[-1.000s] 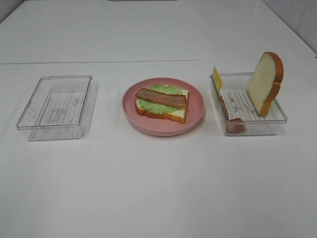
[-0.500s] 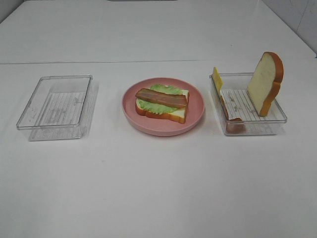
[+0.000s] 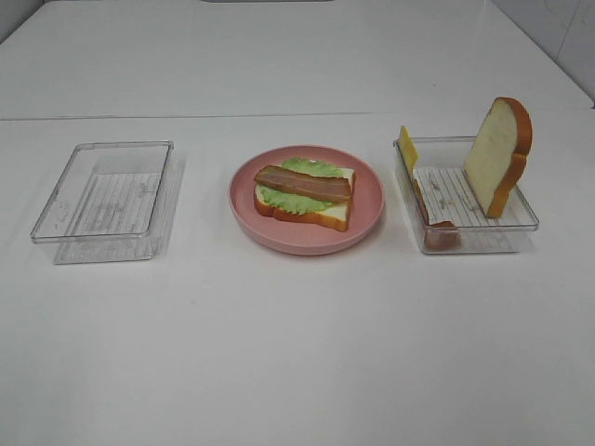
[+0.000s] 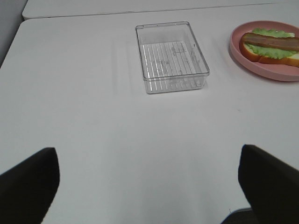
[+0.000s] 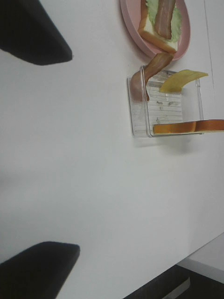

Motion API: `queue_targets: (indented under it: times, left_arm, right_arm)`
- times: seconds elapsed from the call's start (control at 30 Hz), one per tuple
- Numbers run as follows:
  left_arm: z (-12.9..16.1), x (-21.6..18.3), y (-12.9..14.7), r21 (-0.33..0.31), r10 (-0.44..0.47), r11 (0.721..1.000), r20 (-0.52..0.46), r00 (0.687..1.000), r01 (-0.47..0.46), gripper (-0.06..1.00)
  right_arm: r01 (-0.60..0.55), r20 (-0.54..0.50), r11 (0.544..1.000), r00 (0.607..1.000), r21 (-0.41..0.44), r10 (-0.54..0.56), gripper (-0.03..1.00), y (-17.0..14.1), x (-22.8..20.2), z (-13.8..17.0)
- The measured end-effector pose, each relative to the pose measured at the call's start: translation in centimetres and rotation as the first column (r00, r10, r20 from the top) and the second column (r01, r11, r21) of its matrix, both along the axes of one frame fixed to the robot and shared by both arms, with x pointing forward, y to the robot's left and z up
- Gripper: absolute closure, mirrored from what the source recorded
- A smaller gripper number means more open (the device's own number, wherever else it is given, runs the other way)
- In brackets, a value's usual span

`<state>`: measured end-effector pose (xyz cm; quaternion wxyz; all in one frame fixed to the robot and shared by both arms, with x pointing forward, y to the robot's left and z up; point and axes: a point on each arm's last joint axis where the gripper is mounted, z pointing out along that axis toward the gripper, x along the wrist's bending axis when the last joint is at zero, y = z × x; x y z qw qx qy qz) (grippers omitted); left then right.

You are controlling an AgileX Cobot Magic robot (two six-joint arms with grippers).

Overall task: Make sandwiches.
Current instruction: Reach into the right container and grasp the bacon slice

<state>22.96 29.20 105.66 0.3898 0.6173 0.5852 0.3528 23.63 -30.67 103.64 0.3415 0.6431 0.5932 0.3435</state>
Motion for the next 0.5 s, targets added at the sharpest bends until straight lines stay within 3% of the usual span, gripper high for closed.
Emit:
queue_targets:
  times: [0.1,0.37,0.5]
  left_arm:
    - [0.0,0.0,0.0,0.000,0.000,1.000,0.000,1.000,0.000,-0.04]
    - [0.0,0.0,0.0,0.000,0.000,1.000,0.000,1.000,0.000,-0.04]
    - [0.0,0.0,0.0,0.000,0.000,1.000,0.000,1.000,0.000,-0.04]
  right_arm:
    - [0.003,-0.003,1.000,1.000,-0.004,-0.003,0.01,0.0,0.0,0.0]
    - [-0.003,-0.210,1.000,0.978,-0.022,-0.002,0.01,0.2,4.2,1.0]
    - [-0.009,-0.259,1.000,0.966,-0.013,0.005,0.01,0.4,5.9,1.9]
